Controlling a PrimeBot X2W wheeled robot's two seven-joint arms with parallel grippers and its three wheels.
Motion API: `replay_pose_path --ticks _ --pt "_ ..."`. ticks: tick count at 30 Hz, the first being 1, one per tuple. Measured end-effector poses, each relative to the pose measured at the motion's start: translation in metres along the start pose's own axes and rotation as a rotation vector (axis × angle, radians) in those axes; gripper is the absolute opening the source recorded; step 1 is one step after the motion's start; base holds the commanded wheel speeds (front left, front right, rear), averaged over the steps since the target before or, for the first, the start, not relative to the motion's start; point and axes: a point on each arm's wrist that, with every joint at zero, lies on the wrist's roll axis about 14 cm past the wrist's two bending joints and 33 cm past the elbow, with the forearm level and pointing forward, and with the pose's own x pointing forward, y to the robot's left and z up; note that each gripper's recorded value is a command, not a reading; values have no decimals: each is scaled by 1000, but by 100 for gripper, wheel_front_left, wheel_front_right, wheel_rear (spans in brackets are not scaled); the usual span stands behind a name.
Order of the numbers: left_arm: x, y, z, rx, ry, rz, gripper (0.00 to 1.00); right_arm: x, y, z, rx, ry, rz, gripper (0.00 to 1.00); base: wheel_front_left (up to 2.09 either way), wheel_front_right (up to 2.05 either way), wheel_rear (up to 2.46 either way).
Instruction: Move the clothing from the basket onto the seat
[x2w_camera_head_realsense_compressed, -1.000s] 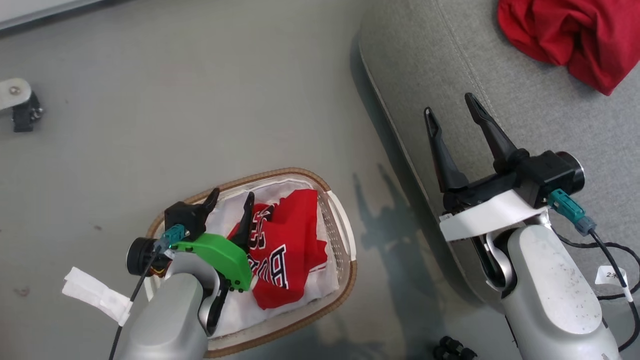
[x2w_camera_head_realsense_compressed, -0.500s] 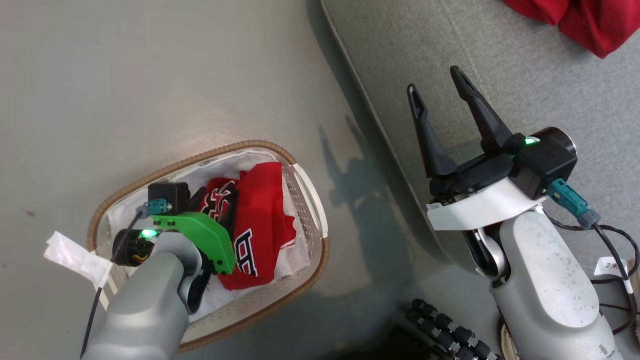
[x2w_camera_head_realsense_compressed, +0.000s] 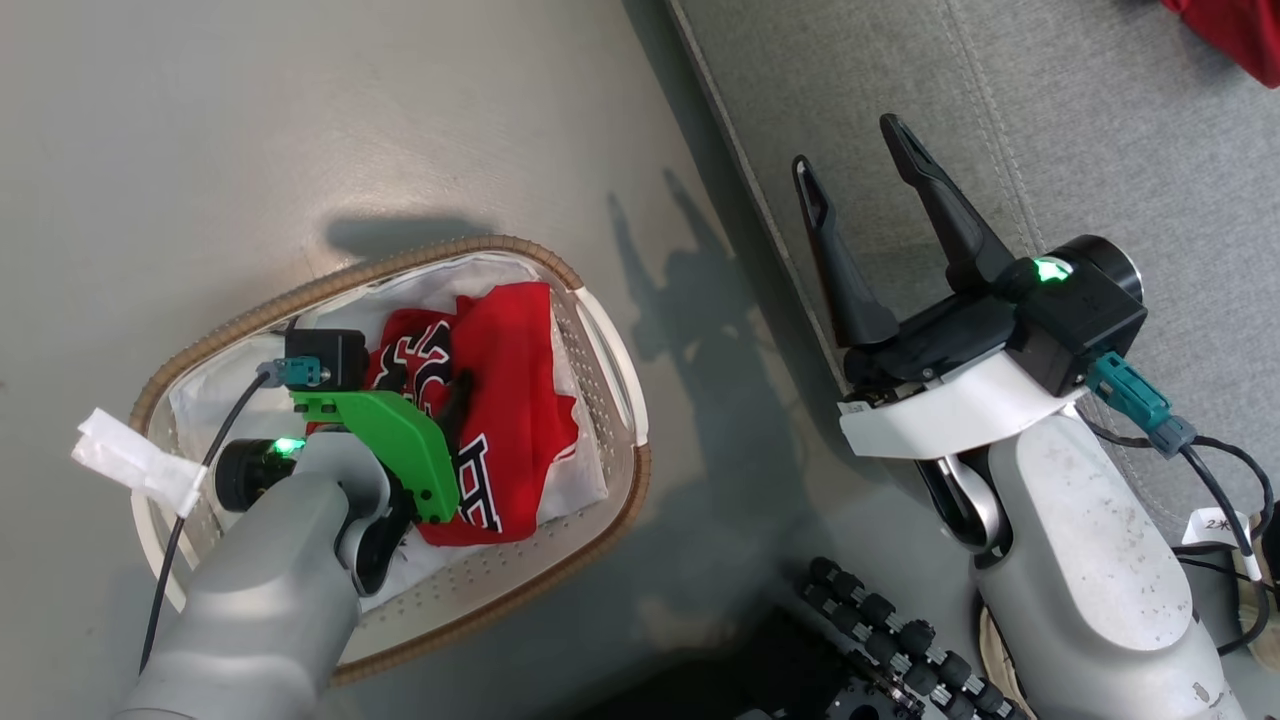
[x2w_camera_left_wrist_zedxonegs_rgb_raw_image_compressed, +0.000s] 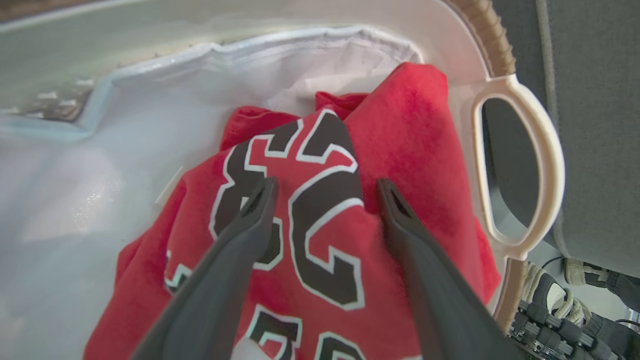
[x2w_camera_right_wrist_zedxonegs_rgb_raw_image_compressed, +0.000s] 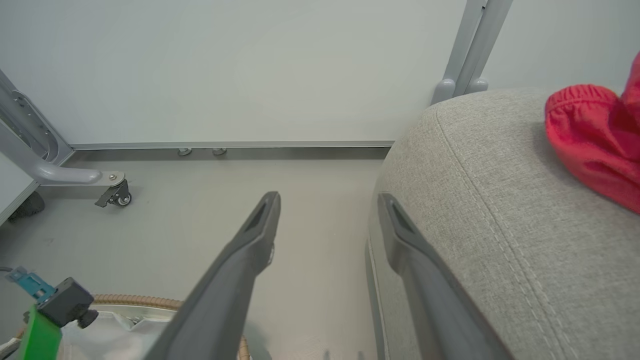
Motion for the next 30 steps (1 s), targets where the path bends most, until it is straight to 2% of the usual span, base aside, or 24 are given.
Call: replay_pose_path --ticks 7,10,11,12,17,22,30 --pt "0 -10 -15 -16 72 -47 100 4 3 -7 6 9 9 100 0 0 0" --pt "-3 -8 -23 8 110 -50 100 5 4 -7 8 8 12 100 0 0 0" --pt "-3 -9 -26 17 120 -54 89 6 4 -7 8 8 13 100 0 0 0" --pt "-4 -11 -28 25 131 -61 0 6 4 -7 7 7 13 100 0 0 0" --pt "-10 -17 -28 41 115 -74 0 7 4 -2 6 -5 14 100 0 0 0" --pt "-21 -27 -8 42 -7 -78 0 4 5 11 8 -26 13 100 0 0 0" --pt "-54 -60 9 168 -126 -121 0 -16 6 40 24 -78 -5 100 0 0 0"
